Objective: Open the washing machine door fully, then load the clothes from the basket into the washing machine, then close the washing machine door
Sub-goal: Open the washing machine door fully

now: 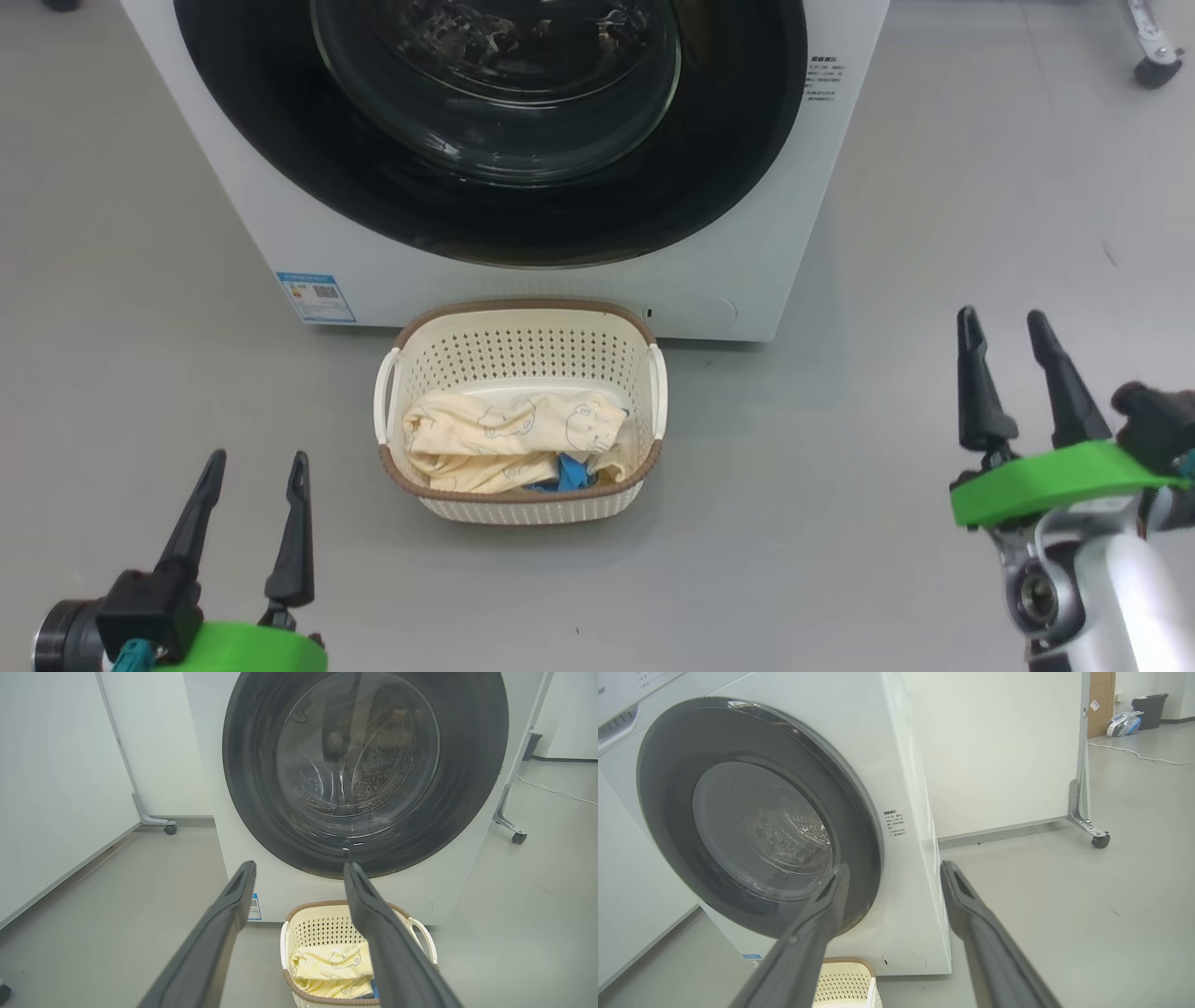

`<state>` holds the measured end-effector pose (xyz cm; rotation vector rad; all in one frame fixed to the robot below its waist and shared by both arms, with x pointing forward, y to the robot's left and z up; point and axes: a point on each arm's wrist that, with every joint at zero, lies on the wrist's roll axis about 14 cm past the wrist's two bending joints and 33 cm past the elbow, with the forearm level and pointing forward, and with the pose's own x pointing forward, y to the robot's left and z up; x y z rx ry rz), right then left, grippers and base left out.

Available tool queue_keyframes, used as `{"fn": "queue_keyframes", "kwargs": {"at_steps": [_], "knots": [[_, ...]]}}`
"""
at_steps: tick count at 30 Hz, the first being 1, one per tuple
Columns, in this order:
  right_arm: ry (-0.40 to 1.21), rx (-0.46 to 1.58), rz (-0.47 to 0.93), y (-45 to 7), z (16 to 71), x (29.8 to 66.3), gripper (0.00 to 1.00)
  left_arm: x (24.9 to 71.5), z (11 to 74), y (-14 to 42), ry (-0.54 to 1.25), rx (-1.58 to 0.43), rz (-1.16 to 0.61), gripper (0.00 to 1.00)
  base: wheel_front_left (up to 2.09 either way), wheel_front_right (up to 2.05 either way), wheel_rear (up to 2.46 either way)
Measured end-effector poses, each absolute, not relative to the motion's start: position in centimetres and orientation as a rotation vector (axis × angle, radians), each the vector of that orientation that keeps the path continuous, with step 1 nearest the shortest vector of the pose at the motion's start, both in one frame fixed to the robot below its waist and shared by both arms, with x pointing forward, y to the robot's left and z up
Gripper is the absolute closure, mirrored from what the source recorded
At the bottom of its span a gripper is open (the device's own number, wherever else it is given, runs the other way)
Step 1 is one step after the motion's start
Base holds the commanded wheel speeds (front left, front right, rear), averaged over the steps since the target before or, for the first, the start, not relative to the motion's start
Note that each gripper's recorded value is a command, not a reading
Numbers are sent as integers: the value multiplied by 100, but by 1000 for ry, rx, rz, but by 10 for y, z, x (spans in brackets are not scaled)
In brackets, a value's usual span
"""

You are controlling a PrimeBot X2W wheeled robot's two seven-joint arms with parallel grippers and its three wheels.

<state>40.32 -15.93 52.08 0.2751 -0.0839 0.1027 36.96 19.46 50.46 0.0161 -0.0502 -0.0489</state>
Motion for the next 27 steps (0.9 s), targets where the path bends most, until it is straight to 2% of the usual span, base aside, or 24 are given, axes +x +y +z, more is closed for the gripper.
{"fn": "queue_keyframes", "kwargs": {"at_steps": [10,15,16,17,18,19,23,27], "knots": [[-321,436,104,-171,605,457,0,375,501,192,-41,11,-53,0,0,0,0],[-411,630,79,-192,644,482,0,375,499,192,-35,5,-50,0,0,0,0],[-425,723,53,-205,650,492,5,374,497,194,-29,11,-47,0,0,0,0],[-426,779,36,-212,650,497,50,374,496,194,-27,14,-46,0,0,0,0],[-424,823,20,-218,649,502,69,374,496,194,-25,13,-44,0,0,0,0],[-418,870,3,-224,647,506,100,373,496,195,-24,13,-43,0,0,0,0],[-350,1072,-37,-234,629,530,100,376,496,196,-27,14,-40,0,0,0,0],[-223,1224,-47,-223,601,554,100,380,498,198,-35,40,-37,0,0,0,0]]}}
